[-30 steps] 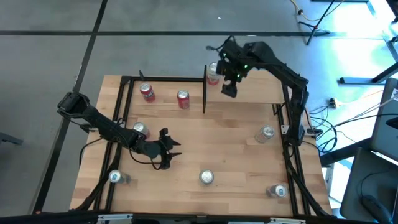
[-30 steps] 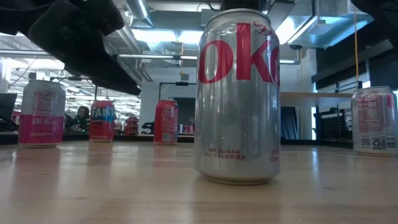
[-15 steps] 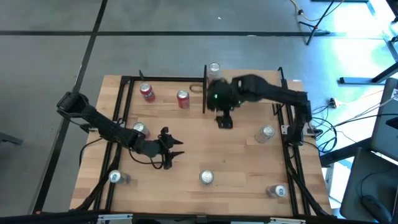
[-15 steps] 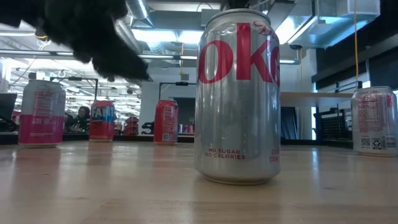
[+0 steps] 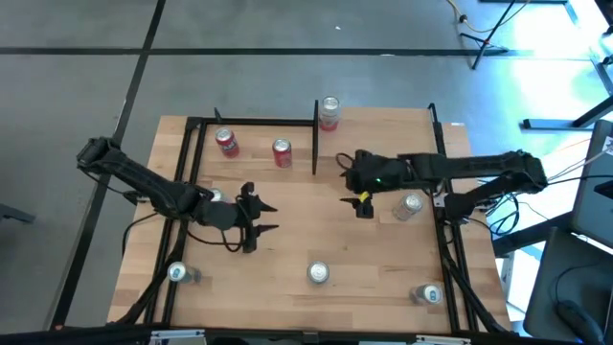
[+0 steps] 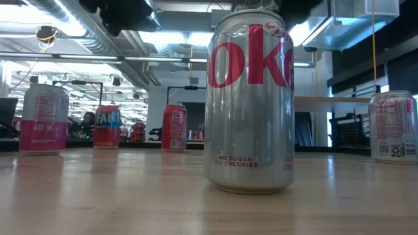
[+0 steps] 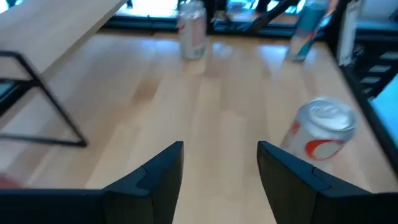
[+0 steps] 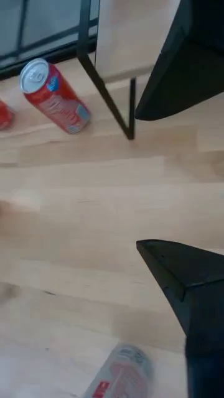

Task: Place canned beverage on shelf
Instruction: Put the pink soda can on the shelf aligned with the other pink soda can

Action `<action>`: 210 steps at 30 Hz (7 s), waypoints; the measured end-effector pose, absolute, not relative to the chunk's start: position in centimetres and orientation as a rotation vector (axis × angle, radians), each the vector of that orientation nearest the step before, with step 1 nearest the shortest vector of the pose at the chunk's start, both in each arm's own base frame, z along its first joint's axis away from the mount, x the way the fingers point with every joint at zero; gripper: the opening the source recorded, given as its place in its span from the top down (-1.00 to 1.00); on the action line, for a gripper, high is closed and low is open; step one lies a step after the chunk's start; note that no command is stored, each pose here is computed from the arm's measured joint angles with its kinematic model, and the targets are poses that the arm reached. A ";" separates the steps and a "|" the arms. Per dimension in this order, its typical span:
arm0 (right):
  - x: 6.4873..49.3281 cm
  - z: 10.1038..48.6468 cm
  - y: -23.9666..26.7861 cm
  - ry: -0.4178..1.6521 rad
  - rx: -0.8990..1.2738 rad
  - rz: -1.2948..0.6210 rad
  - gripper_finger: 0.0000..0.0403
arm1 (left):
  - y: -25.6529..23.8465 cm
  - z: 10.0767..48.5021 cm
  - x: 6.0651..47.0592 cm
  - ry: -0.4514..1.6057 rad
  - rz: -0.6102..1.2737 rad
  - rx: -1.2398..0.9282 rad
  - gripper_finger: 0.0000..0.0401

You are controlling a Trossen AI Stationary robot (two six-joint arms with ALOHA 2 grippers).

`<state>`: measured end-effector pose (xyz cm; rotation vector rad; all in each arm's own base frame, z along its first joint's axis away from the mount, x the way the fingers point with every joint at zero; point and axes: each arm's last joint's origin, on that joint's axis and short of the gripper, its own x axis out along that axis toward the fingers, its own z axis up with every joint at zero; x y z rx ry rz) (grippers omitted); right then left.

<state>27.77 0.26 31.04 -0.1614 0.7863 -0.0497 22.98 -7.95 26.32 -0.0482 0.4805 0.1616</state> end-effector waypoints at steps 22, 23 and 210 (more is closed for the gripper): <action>28.4 29.0 0.2 0.385 -0.306 -0.031 -0.55 | 0.0 25.1 21.0 1.058 0.334 -0.316 -0.97; 28.4 29.0 0.3 0.380 -0.305 -0.026 -0.55 | 0.4 25.3 20.8 1.083 0.352 -0.326 -0.97; 39.6 13.7 3.2 0.469 -0.062 0.040 -0.55 | -12.7 12.6 20.9 0.435 0.572 -0.335 -0.72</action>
